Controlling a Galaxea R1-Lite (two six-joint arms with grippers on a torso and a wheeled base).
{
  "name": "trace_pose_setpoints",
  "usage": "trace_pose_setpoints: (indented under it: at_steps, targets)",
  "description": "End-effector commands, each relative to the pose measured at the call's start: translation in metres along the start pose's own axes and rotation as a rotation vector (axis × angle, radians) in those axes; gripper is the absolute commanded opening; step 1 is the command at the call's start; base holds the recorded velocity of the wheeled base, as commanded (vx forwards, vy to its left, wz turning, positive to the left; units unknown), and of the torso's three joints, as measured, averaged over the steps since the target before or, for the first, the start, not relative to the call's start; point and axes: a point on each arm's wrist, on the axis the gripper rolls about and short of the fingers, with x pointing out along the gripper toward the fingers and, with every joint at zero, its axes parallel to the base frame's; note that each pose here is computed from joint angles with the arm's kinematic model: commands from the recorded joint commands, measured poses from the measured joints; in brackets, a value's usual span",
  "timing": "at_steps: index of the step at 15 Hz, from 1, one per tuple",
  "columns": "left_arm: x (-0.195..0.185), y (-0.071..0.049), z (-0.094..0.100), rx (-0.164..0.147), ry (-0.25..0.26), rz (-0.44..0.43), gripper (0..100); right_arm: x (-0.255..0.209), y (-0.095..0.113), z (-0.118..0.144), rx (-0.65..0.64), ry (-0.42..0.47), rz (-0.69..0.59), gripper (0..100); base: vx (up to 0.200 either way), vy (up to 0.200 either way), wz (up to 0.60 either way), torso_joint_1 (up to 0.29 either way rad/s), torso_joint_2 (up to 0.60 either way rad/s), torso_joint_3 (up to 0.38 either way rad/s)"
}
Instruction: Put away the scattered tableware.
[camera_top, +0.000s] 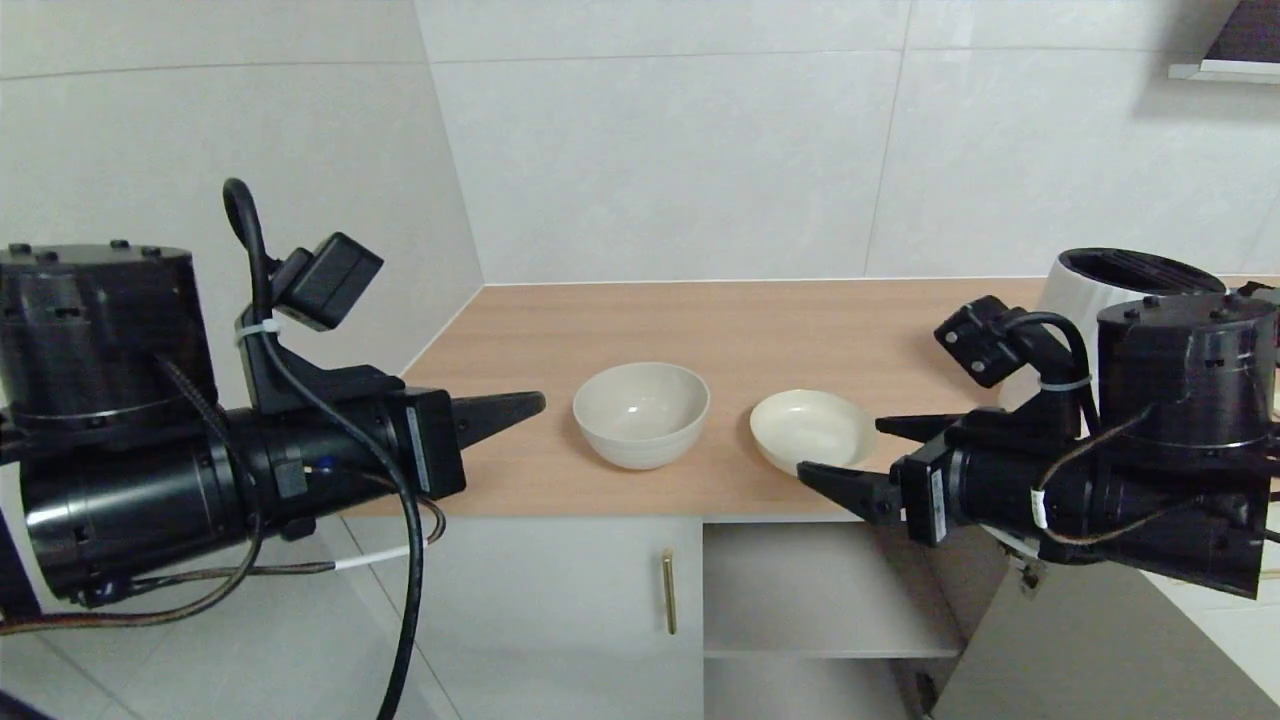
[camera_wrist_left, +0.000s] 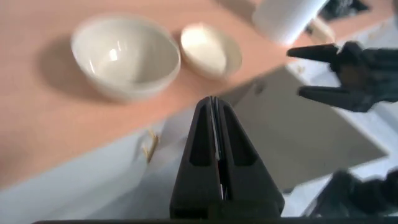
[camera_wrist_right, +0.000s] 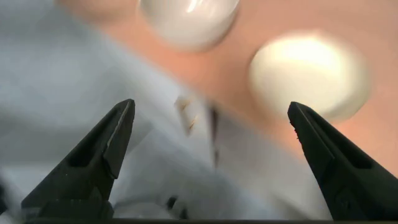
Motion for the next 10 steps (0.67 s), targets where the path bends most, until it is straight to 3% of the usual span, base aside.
trace_pose_setpoints:
  at_steps: [1,3,4,5,6,8,10]
  targets:
    - [0.013,0.003,0.014,-0.022,-0.023,0.012,0,0.033,-0.025,0.020,0.002,-0.064,-0.077,100,0.000,0.000,0.00,0.051,-0.11,-0.071]
    - [0.025,0.002,0.032,-0.049,0.000,0.021,0,0.050,-0.044,0.030,0.036,-0.053,-0.171,100,0.000,0.000,0.00,0.016,-0.03,-0.018]
    - [0.028,0.001,0.042,-0.093,0.030,0.032,0,0.052,-0.049,0.033,0.074,-0.029,-0.231,100,0.000,0.000,0.00,0.000,0.00,0.000]
    - [0.032,0.000,0.051,-0.192,0.066,0.050,0,0.052,-0.051,0.038,0.134,0.007,-0.273,100,0.000,0.000,0.00,0.000,0.00,0.000]
    - [0.039,0.003,0.057,-0.252,0.096,0.073,0,0.049,-0.051,0.044,0.183,0.050,-0.296,100,0.000,0.000,0.00,0.000,0.00,0.000]
    - [0.061,0.024,0.075,-0.292,0.131,0.145,0,0.043,-0.054,0.057,0.294,0.119,-0.328,100,0.000,0.000,0.00,0.000,0.00,0.000]
    - [0.083,0.049,0.065,-0.352,0.252,0.293,0,0.043,-0.056,0.061,0.385,0.148,-0.365,100,0.000,0.000,0.00,0.000,0.00,0.000]
